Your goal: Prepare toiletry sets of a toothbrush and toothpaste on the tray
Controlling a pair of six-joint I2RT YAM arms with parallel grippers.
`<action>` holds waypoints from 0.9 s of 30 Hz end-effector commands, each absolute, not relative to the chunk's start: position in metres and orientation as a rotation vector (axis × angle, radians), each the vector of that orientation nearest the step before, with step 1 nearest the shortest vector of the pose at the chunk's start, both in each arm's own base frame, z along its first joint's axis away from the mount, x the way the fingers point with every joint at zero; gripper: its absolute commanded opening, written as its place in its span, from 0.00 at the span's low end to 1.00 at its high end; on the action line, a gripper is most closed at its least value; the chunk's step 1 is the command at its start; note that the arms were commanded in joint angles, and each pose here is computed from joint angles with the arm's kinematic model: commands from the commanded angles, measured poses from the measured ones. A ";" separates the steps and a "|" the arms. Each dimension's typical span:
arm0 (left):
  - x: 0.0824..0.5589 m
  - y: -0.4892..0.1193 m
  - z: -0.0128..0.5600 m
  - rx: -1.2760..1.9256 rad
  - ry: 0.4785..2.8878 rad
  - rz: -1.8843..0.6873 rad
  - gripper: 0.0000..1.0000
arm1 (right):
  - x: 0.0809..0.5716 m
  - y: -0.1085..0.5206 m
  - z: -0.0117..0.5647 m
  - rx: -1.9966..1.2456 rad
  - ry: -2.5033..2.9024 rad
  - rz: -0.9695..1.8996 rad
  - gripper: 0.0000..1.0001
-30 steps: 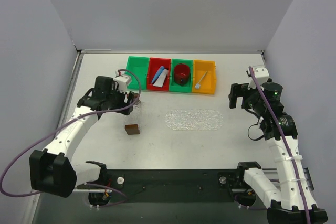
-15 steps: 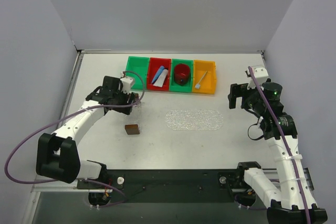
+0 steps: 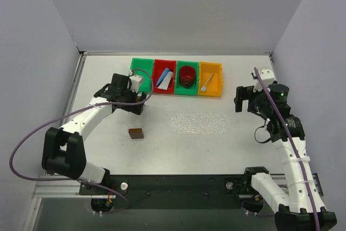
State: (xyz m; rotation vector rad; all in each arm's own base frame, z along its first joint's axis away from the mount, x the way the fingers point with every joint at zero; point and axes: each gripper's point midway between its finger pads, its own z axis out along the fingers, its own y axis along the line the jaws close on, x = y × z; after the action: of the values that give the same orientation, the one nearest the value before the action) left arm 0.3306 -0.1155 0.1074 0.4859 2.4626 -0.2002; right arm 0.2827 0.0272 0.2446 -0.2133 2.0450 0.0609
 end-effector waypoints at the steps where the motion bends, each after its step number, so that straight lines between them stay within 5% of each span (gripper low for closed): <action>1: 0.345 -0.128 0.116 0.441 2.445 -0.220 0.97 | 0.285 0.028 0.245 -0.222 2.040 0.068 1.00; 27: 0.349 -0.124 0.112 0.273 2.453 -0.198 0.97 | 0.289 0.022 0.236 -0.219 2.069 0.031 1.00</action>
State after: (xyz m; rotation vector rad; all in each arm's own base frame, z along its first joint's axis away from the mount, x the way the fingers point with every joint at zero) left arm 0.3356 -0.1212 0.0885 0.3054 2.5470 -0.1888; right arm 0.2862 0.0263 0.2377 -0.2238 2.0698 0.0529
